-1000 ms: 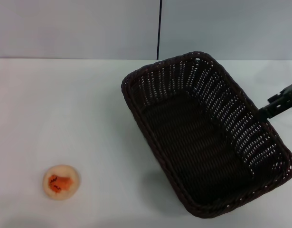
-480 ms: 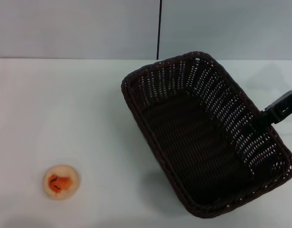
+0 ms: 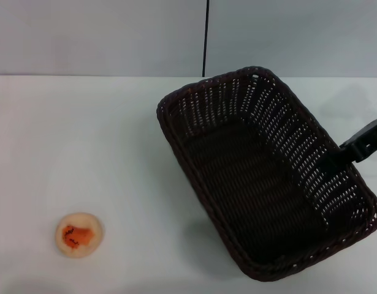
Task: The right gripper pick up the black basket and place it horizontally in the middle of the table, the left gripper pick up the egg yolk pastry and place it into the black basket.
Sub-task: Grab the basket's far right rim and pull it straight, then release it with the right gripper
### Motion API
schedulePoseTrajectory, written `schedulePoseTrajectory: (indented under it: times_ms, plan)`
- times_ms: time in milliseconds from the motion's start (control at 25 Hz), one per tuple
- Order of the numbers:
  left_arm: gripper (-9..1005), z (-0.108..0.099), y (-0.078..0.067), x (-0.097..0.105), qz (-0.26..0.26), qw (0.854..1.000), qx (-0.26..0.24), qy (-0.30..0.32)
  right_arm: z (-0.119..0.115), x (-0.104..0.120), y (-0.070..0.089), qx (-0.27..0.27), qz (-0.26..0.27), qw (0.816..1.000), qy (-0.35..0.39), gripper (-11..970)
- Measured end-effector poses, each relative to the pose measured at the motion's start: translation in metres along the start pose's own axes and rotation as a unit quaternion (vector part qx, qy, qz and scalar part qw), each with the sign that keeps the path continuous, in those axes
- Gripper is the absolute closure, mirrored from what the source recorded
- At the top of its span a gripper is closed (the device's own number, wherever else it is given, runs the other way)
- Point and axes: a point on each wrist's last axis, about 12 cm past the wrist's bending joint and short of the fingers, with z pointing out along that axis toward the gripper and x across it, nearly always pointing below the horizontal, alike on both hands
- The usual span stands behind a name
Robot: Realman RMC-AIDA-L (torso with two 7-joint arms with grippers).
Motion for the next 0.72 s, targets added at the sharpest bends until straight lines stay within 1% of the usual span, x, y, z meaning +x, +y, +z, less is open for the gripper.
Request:
schedulePoseTrajectory:
  times_ms: [160, 280, 480, 720]
  plan:
    - [271, 0.0, 0.0, 0.0, 0.0, 1.0, -0.001, 0.0, -0.003, 0.003, -0.001, -0.012, 0.008, 1.0, -0.011, 718]
    - [272, 0.0, 0.001, 0.0, -0.001, 1.0, -0.002, -0.002, -0.01, 0.005, -0.002, -0.028, 0.013, 0.999, -0.03, 729]
    - [272, 0.0, 0.001, -0.001, -0.001, 1.0, -0.003, -0.004, -0.024, 0.013, -0.007, -0.044, 0.025, 0.996, -0.073, 742]
    - [272, 0.0, 0.001, -0.001, 0.0, 1.0, -0.004, -0.006, -0.037, 0.021, -0.01, -0.069, 0.02, 0.988, -0.136, 749]
